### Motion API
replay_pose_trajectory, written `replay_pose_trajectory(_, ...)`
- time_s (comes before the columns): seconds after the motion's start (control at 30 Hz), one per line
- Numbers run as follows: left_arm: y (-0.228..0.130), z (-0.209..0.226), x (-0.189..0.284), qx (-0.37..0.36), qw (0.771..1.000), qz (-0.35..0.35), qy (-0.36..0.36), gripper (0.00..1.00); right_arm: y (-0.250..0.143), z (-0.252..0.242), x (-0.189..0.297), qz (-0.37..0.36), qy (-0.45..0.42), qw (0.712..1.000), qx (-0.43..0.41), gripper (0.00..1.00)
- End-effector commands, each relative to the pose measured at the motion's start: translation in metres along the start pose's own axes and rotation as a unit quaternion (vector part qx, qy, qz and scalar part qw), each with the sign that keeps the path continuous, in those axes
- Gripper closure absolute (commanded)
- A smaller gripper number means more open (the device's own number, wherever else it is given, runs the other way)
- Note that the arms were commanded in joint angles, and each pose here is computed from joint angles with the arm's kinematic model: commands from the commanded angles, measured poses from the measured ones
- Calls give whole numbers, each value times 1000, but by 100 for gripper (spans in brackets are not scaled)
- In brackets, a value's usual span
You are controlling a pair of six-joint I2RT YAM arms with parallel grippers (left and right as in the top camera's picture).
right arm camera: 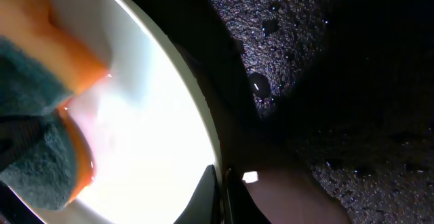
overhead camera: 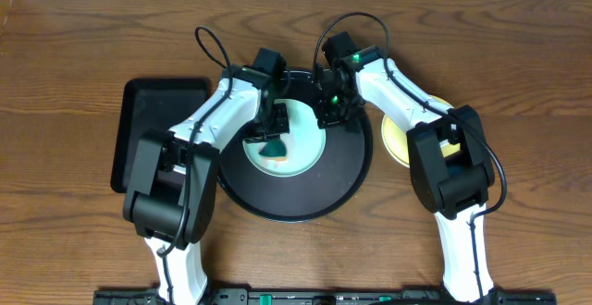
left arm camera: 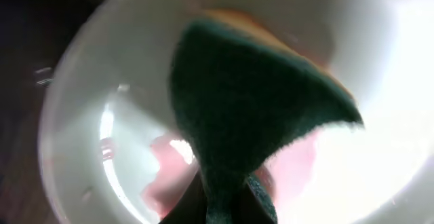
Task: Clean dirty plates on tray and stack at the side
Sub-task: 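Scrub the held green plate with the sponge in the left gripper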
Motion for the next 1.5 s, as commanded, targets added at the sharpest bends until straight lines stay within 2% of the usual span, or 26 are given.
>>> replay_pose_trajectory(0.0,-14,-22,-3,-103,986,52,-123,93,-3,-11,-10,11,-18,1000,-13,99)
replay_pose_trajectory(0.13,-10,-27,-2,-118,982,40,-145,92,-3,-11,-10,11,-18,1000,-13,99)
replay_pose_trajectory(0.23,1,-24,-3,-121,985,10,-122,92,-3,-11,-10,12,-18,1000,-13,99)
replay_pose_trajectory(0.37,20,5,-6,-41,998,-51,17,93,-3,-11,-10,11,-18,1000,-13,99)
replay_pose_trajectory(0.47,28,28,-1,9,989,-93,118,92,-3,-11,-10,11,-18,1000,-13,99)
replay_pose_trajectory(0.57,29,39,5,21,980,-104,171,92,-3,-11,-10,11,-18,1000,-13,99)
replay_pose_trajectory(0.7,26,38,18,20,980,-97,172,93,-2,-11,-10,11,-18,1000,-13,99)
replay_pose_trajectory(0.77,22,32,24,14,985,-86,146,92,-2,-11,-10,11,-18,1000,-13,99)
replay_pose_trajectory(0.9,7,0,30,-53,998,-30,2,92,-2,-11,-9,11,-18,1000,-13,99)
replay_pose_trajectory(1.0,-4,-27,33,-102,988,7,-117,93,-2,-11,-10,10,-18,1000,-12,99)
replay_pose_trajectory(1.03,-5,-30,34,-107,985,8,-132,93,-2,-11,-10,10,-18,1000,-12,99)
replay_pose_trajectory(1.2,9,-28,33,-100,989,-31,-109,93,-2,-11,-10,11,-18,1000,-13,99)
replay_pose_trajectory(1.33,26,-9,32,-35,996,-81,-20,93,-2,-11,-10,11,-18,1000,-13,99)
replay_pose_trajectory(1.47,32,10,34,-19,991,-114,64,93,-2,-11,-9,11,-18,1000,-13,99)
Point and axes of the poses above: each gripper's point midway between its finger pads, its own x axis back along the fingers, its own z axis along the line the jaws close on, y = z × x, the point moved 6 cm from there along x, back along the fingers, and after that the axes turned 2 degrees about -x, right-handed, at the moved point
